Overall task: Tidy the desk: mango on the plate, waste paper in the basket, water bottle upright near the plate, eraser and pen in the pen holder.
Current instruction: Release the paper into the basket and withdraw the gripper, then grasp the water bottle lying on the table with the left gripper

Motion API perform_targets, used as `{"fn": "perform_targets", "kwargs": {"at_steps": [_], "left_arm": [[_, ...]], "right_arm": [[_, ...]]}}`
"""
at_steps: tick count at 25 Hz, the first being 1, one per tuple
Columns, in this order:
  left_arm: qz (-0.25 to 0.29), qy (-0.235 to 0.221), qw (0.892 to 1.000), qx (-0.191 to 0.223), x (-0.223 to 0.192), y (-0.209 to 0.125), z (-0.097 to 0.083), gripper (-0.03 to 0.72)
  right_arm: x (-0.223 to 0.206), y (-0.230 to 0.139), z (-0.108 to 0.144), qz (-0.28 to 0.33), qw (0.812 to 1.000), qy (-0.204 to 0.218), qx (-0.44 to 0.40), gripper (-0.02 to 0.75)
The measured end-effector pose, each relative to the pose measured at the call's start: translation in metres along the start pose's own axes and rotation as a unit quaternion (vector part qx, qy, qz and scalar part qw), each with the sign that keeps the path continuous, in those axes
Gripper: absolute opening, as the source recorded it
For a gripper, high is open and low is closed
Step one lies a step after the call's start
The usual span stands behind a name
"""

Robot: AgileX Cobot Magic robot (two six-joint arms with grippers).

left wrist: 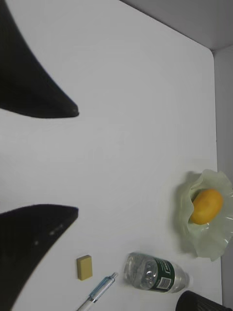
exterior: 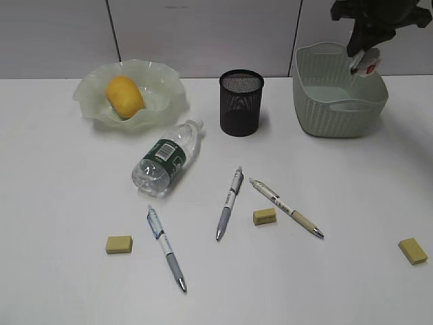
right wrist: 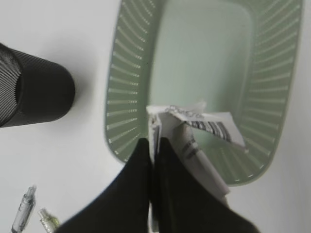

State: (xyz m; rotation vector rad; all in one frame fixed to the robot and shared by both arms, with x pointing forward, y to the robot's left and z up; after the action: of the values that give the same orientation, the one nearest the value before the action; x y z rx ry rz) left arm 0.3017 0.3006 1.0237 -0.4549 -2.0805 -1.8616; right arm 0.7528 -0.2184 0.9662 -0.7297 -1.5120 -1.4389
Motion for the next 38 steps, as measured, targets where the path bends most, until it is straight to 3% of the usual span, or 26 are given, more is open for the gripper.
{"fn": "perform_targets", "kwargs": {"at_steps": [3, 6, 12, 14, 16, 24, 29, 32, 38], "left_arm": [[0.0, 0.0, 1.0, 0.0, 0.0, 0.0, 0.0, 0.417], [0.0, 0.0, 1.0, 0.0, 0.0, 0.0, 0.0, 0.414], [0.0, 0.0, 1.0, 0.0, 0.0, 0.0, 0.0, 0.414], [0.0, 0.0, 1.0, 0.0, 0.0, 0.0, 0.0, 0.414], [0.0, 0.0, 1.0, 0.0, 0.0, 0.0, 0.0, 0.407], [0.0, 0.0, 1.0, 0.0, 0.0, 0.0, 0.0, 0.397], [0.0, 0.0, 1.0, 0.0, 0.0, 0.0, 0.0, 0.397], [0.0, 0.0, 1.0, 0.0, 0.0, 0.0, 0.0, 0.396], [0.0, 0.0, 1.0, 0.0, 0.0, 0.0, 0.0, 0.385]], "right_arm": [[-0.015, -0.004, -0.006, 0.011, 1.0, -0.009, 0.002, 0.019], [-0.027, -0.005, -0.009, 0.012, 1.0, -0.013, 0.003, 0.083], [-0.031, 0.01, -0.012, -0.032, 0.999, -0.023, 0.007, 0.427], [-0.031, 0.012, -0.013, -0.038, 0.999, -0.025, 0.008, 0.522], [-0.031, 0.011, -0.014, -0.035, 0.999, -0.029, 0.011, 0.566], [-0.009, -0.012, -0.011, 0.035, 0.999, -0.025, 0.018, 0.54], [0.027, -0.005, -0.007, 0.027, 0.999, -0.024, 0.023, 0.535], [0.039, 0.001, -0.014, 0.013, 0.999, -0.028, 0.017, 0.533], [0.052, 0.0, -0.051, 0.005, 0.999, -0.054, -0.001, 0.518]]}}
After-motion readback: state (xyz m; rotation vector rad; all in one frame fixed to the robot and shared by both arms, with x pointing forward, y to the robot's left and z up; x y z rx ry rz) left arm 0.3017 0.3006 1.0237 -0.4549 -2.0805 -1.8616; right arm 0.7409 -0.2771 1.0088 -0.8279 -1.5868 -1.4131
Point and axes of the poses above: a point on each arm's last joint axis where the gripper is mounted, x pointing back along that axis away from the gripper, z along the wrist's bending axis when the last joint is at zero, y = z × x, the point moved 8 cm from there along -x, pointing out along that axis toward the gripper, and after that the axes turned 6 degrees about x, right-handed, at the moved point
